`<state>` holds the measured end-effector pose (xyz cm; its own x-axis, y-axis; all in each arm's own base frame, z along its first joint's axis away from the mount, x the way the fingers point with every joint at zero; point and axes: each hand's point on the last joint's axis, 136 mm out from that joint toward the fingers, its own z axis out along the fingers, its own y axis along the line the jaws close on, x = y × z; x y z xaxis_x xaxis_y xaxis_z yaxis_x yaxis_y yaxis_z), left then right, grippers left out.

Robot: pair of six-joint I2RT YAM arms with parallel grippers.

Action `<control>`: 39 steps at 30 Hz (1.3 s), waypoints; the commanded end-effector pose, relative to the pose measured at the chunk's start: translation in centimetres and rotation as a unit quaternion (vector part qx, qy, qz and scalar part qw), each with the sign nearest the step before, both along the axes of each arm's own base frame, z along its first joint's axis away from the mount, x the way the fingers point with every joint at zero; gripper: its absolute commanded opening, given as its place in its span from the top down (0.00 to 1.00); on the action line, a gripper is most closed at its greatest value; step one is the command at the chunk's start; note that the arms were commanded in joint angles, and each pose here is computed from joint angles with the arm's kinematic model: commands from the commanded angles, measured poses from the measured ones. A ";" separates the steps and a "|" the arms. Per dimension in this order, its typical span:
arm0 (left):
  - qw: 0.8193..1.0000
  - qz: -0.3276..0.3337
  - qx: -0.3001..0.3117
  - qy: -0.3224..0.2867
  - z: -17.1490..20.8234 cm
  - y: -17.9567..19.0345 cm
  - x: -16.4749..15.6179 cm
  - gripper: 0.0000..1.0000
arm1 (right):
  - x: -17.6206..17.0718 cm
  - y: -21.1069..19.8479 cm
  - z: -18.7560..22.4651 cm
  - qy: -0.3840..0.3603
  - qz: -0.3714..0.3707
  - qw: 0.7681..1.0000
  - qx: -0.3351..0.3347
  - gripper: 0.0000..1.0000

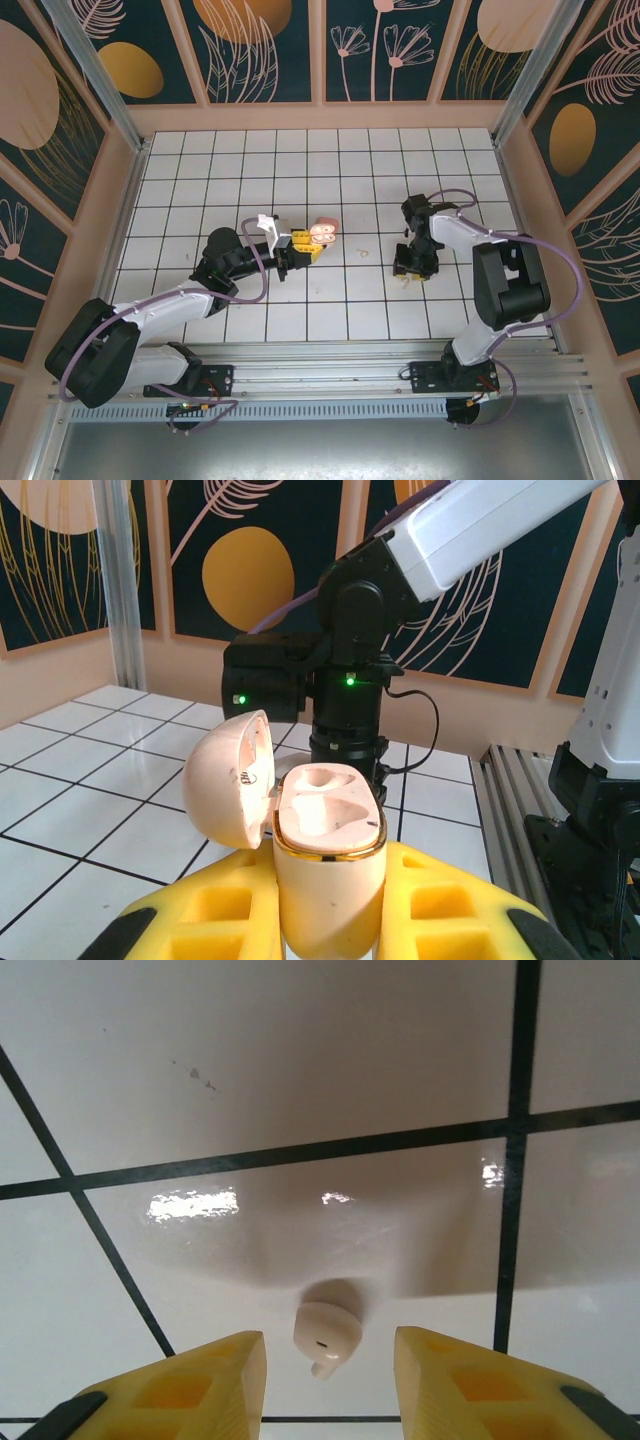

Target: Insert the wireless bluetooth earbuds into the charging case

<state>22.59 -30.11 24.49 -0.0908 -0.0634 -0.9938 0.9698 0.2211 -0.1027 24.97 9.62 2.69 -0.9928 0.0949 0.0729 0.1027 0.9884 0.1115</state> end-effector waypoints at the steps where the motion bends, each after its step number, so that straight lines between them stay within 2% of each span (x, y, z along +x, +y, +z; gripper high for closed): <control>1: 1.000 -0.001 -0.014 -0.026 1.9 -0.1 -0.1 0.86 | 0.8 0.5 -0.1 -0.004 0.014 1.000 -0.002 0.61; 16: 1.000 0.002 -0.008 -0.015 1.1 -0.1 0.0 0.86 | -0.1 -0.5 -1.8 0.011 0.019 0.999 -0.034 0.71; 26: 1.000 0.001 -0.007 -0.014 1.1 -0.2 0.1 0.86 | -1.2 -0.1 -1.9 0.024 0.018 0.999 -0.036 0.68; 29: 1.000 0.001 -0.007 -0.013 1.0 -0.2 0.1 0.86 | -1.5 -0.3 -1.9 0.024 0.017 0.999 -0.040 0.71; 39: 1.000 0.001 -0.005 -0.010 0.8 -0.3 0.2 0.86 | -0.9 0.0 -1.0 -0.012 0.008 0.999 -0.029 0.78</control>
